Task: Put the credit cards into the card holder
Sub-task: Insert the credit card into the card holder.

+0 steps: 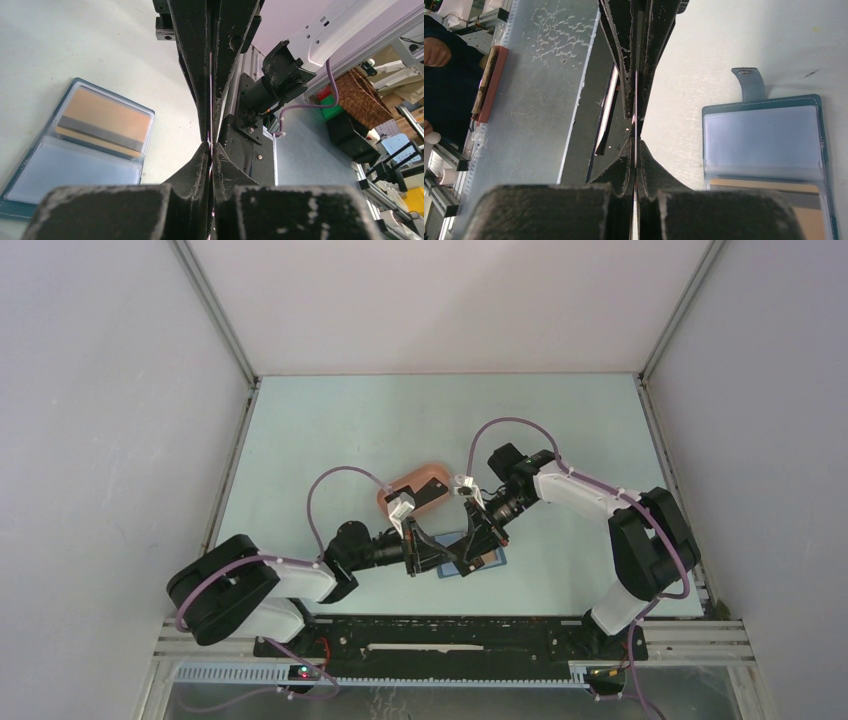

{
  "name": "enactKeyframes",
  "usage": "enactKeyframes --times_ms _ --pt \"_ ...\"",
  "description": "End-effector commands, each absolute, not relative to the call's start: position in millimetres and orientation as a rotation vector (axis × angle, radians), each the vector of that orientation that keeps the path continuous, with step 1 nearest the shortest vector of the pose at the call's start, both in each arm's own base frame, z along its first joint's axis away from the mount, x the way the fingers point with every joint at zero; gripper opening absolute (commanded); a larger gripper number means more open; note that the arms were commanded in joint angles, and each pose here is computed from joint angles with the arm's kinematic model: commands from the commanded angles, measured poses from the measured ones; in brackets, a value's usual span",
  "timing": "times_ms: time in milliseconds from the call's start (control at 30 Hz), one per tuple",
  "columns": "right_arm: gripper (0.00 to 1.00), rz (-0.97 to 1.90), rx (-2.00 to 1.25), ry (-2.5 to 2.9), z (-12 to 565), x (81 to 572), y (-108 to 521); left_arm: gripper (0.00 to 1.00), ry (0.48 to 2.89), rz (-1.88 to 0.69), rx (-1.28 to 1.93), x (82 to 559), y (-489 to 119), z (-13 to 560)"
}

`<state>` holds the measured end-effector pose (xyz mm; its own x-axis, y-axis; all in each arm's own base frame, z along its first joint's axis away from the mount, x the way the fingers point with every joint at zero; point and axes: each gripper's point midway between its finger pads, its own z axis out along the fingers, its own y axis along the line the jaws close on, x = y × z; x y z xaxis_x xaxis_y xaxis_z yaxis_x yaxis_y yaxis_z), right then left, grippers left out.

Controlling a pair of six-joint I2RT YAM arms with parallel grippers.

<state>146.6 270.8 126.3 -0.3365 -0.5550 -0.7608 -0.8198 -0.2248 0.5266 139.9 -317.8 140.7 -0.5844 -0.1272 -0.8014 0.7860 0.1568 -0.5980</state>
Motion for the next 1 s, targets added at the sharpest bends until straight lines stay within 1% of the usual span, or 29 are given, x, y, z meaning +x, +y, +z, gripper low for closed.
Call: enactKeyframes --times_ms 0,233,467,533,567,600,633,667,733,800,833,867,933,967 --pt "0.0 1.565 -1.663 1.748 131.3 152.7 276.9 0.08 1.538 -1.589 0.658 143.6 -330.7 176.9" --pt "0.0 1.563 -1.667 1.752 130.3 152.7 277.2 0.12 1.534 -1.594 0.655 143.5 -330.9 177.7" --pt "0.0 1.56 -1.673 1.757 128.6 152.2 277.5 0.13 1.52 -1.603 0.658 142.2 -330.2 180.3" --pt "0.0 1.557 -1.676 1.758 128.3 152.0 277.5 0.11 1.518 -1.608 0.657 142.2 -330.5 181.1" --pt "0.0 1.555 -1.678 1.758 127.9 152.0 277.7 0.07 1.519 -1.613 0.66 141.1 -330.8 180.7" --pt "0.0 1.552 -1.679 1.76 127.5 152.1 277.6 0.02 1.518 -1.618 0.662 141.1 -331.2 181.0" --pt "0.02 1.547 -1.68 1.764 127.4 152.5 277.6 0.0 1.52 -1.623 0.665 140.4 -331.6 180.5" --pt "0.09 1.539 -1.681 1.768 127.0 153.2 277.3 0.0 1.528 -1.625 0.662 140.5 -331.4 178.9" --pt "0.25 1.506 -1.68 1.786 125.8 156.5 276.0 0.0 1.554 -1.623 0.636 143.8 -329.5 174.2" --pt "0.38 1.451 -1.675 1.8 127.3 163.3 272.3 0.0 1.596 -1.62 0.591 148.2 -324.9 165.9" --pt "0.43 1.415 -1.666 1.808 128.7 168.4 269.1 0.0 1.615 -1.625 0.567 149.0 -322.1 162.5" --pt "0.51 1.372 -1.655 1.814 131.1 174.7 265.0 0.0 1.633 -1.627 0.542 150.4 -319.6 158.9" --pt "0.61 1.262 -1.645 1.83 133.2 187.8 253.9 0.0 1.667 -1.628 0.495 152.7 -315.7 152.9" --pt "0.63 1.203 -1.641 1.829 135.9 194.2 247.9 0.0 1.687 -1.623 0.469 153.9 -314.2 149.1"
